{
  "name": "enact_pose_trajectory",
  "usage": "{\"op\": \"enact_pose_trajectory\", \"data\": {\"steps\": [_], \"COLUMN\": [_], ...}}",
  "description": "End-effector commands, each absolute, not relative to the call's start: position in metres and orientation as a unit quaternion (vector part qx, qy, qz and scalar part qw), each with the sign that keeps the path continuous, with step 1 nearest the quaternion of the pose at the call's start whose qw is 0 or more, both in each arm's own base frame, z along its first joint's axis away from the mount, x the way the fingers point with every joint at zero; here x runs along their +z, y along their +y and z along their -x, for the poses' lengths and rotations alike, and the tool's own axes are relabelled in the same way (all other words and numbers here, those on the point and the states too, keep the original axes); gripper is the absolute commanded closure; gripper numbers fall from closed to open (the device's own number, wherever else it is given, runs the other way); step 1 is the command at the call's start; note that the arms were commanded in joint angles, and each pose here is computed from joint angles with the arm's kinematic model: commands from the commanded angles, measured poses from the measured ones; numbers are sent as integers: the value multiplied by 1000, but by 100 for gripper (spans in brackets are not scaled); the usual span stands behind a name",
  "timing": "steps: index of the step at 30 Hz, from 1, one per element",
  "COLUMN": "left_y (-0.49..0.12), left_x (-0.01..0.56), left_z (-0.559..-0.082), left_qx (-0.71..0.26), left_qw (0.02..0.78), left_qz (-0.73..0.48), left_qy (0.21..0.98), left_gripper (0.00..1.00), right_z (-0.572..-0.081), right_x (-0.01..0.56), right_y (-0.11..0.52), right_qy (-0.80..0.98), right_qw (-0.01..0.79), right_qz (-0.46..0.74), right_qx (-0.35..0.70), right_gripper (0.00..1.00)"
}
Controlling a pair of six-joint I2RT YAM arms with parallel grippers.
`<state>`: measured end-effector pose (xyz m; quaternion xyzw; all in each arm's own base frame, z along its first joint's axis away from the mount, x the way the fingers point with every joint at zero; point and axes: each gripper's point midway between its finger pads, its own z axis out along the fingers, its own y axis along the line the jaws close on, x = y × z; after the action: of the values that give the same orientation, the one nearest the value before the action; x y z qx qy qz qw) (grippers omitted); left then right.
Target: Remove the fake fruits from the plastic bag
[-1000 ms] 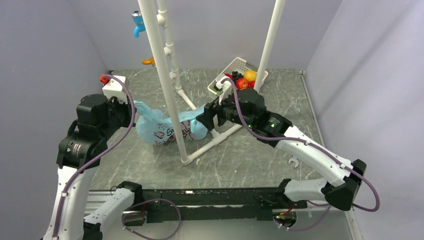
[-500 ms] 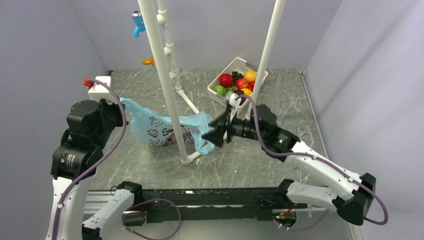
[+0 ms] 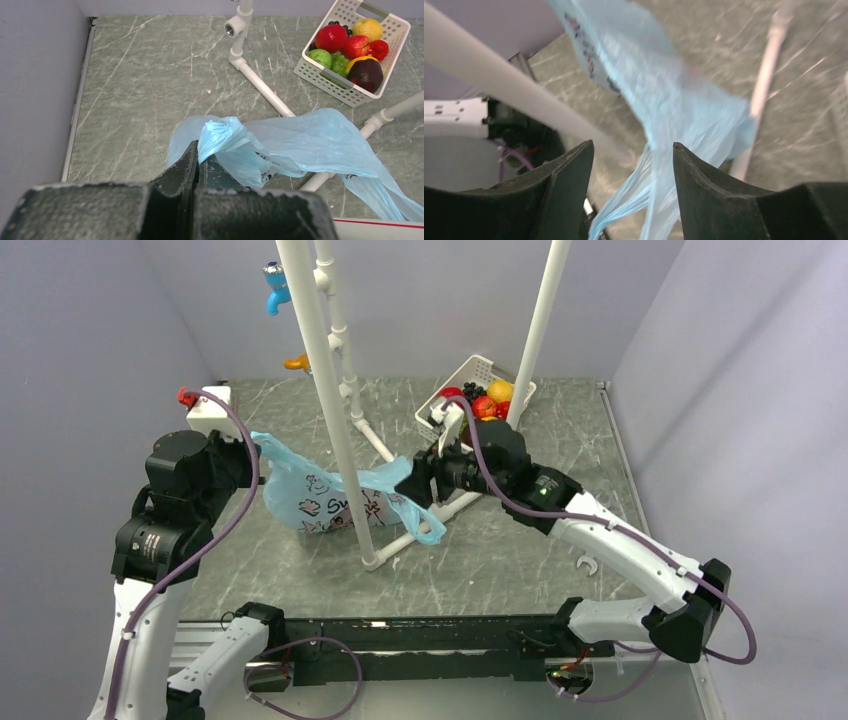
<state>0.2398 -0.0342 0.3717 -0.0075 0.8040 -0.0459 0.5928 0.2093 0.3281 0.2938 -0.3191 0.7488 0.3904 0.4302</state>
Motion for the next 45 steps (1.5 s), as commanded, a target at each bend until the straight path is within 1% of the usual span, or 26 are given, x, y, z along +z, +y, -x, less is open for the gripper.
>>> {"op": "enact_pose_trajectory", "data": {"steps": [1, 3, 5, 9, 11, 14, 16, 18, 20, 24, 26, 29, 30, 31, 33, 36, 37, 38, 39, 40, 41, 42, 44, 45], "left_y": [-37, -34, -33, -27, -26, -26, -27, -27, -27, -25, -24, -23, -23, -23, -22, -21, -20, -19, -19, -18, -18, -18, -18, -18], "left_x": [378, 378, 380, 381, 379, 378, 376, 375, 374, 372, 372, 374, 375, 375, 377, 378, 377, 377, 375, 372, 369, 365, 354, 346], "left_z": [-239, -238, -236, -234, -234, -235, -235, -235, -235, -234, -233, -232, -232, -231, -231, -231, -231, -230, -230, -229, -228, -227, -222, -218], "left_qx": [-52, -46, -42, -27, -23, -24, -26, -26, -24, -21, -19, -18, -18, -17, -16, -12, -11, -9, -8, -8, -9, -11, -16, -20], "left_qw": [601, 601, 602, 604, 605, 604, 603, 603, 602, 602, 602, 604, 605, 606, 607, 605, 604, 603, 600, 594, 588, 579, 558, 546], "left_qz": [0, 1, -1, 1, 1, -1, -1, -1, -1, 0, 1, 2, 2, 3, 3, 4, 4, 6, 9, 15, 20, 27, 43, 51], "left_qy": [798, 798, 797, 796, 796, 796, 797, 797, 798, 798, 798, 797, 796, 796, 794, 796, 797, 798, 800, 804, 809, 815, 828, 836], "left_gripper": [100, 100, 100, 100, 100, 100, 100, 100, 100, 100, 100, 100, 100, 100, 100, 100, 100, 100, 100, 96, 88, 71, 33, 21], "right_z": [-247, -252, -256, -251, -249, -252, -264, -274, -276, -276, -280, -279, -279, -281, -283, -286, -287, -290, -296, -304, -310, -316, -328, -335], "right_x": [321, 323, 324, 324, 315, 311, 305, 302, 299, 292, 288, 282, 280, 278, 275, 273, 273, 273, 275, 277, 282, 288, 297, 300], "right_y": [331, 347, 365, 401, 420, 440, 447, 453, 459, 466, 466, 468, 469, 470, 471, 472, 472, 472, 470, 468, 465, 461, 453, 448], "right_qy": [714, 687, 664, 626, 616, 610, 621, 634, 638, 640, 647, 647, 649, 652, 657, 662, 665, 670, 678, 687, 694, 703, 717, 725], "right_qw": [510, 517, 512, 476, 446, 426, 431, 432, 421, 406, 406, 398, 396, 394, 392, 392, 393, 398, 409, 420, 431, 437, 442, 439], "right_qz": [357, 389, 421, 473, 490, 494, 477, 458, 457, 456, 451, 455, 454, 452, 448, 442, 440, 432, 418, 401, 383, 358, 310, 284], "right_qx": [321, 331, 347, 398, 425, 450, 449, 448, 455, 466, 462, 465, 465, 464, 462, 461, 459, 454, 445, 437, 431, 432, 441, 448], "right_gripper": [34, 29, 27, 26, 25, 25, 25, 28, 32, 47, 48, 44, 46, 51, 68, 88, 97, 100, 100, 100, 100, 100, 100, 100]}}
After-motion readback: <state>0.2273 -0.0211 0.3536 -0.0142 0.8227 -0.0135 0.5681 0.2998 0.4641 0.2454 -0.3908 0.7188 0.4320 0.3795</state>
